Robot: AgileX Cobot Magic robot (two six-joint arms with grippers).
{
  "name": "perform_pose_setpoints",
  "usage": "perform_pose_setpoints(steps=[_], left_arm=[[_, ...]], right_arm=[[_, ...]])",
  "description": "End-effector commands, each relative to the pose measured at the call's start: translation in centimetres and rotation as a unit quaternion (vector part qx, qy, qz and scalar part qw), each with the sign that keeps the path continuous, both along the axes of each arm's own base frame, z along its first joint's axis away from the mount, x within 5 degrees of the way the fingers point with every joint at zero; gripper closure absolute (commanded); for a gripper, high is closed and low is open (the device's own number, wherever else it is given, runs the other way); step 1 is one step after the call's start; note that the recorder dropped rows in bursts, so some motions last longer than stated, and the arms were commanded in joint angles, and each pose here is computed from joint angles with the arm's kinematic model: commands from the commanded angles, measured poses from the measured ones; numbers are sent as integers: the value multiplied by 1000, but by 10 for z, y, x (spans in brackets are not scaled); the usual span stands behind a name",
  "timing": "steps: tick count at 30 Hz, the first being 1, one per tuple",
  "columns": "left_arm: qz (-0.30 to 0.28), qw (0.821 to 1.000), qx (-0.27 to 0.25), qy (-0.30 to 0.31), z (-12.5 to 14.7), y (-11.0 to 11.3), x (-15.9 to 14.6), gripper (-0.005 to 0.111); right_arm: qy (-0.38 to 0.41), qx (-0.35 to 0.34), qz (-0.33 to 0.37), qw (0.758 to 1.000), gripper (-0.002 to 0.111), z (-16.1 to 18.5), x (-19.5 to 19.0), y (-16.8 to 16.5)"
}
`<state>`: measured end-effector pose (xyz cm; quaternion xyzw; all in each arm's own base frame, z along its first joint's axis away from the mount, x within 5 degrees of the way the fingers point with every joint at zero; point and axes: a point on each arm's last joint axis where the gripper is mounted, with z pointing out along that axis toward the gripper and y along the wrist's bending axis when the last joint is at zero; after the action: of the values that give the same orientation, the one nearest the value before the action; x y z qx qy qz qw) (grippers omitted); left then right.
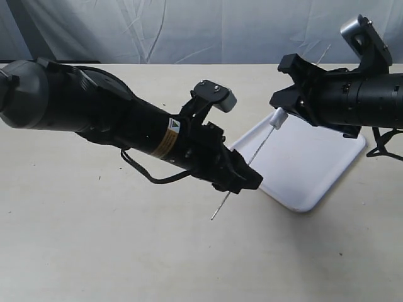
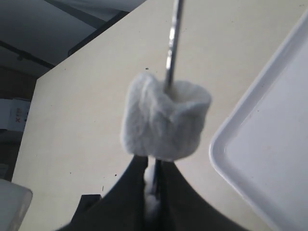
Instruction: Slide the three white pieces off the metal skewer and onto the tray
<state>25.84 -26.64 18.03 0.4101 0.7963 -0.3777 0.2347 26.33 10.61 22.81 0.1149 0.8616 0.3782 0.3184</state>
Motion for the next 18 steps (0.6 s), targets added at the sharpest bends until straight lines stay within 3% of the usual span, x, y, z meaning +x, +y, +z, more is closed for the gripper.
perform_pose_setpoints(steps=[1, 9, 18], left_arm=[[18, 1000, 4, -12, 2, -2, 5, 59], [11, 1000, -3, -14, 5, -6, 8, 107], [6, 1000, -6, -10, 5, -6, 6, 107]], right_arm=[[-11, 1, 17, 1000, 109, 4, -1, 3], [-10, 4, 21, 1000, 109, 5, -2, 3], [-10, 4, 21, 1000, 109, 5, -2, 3]])
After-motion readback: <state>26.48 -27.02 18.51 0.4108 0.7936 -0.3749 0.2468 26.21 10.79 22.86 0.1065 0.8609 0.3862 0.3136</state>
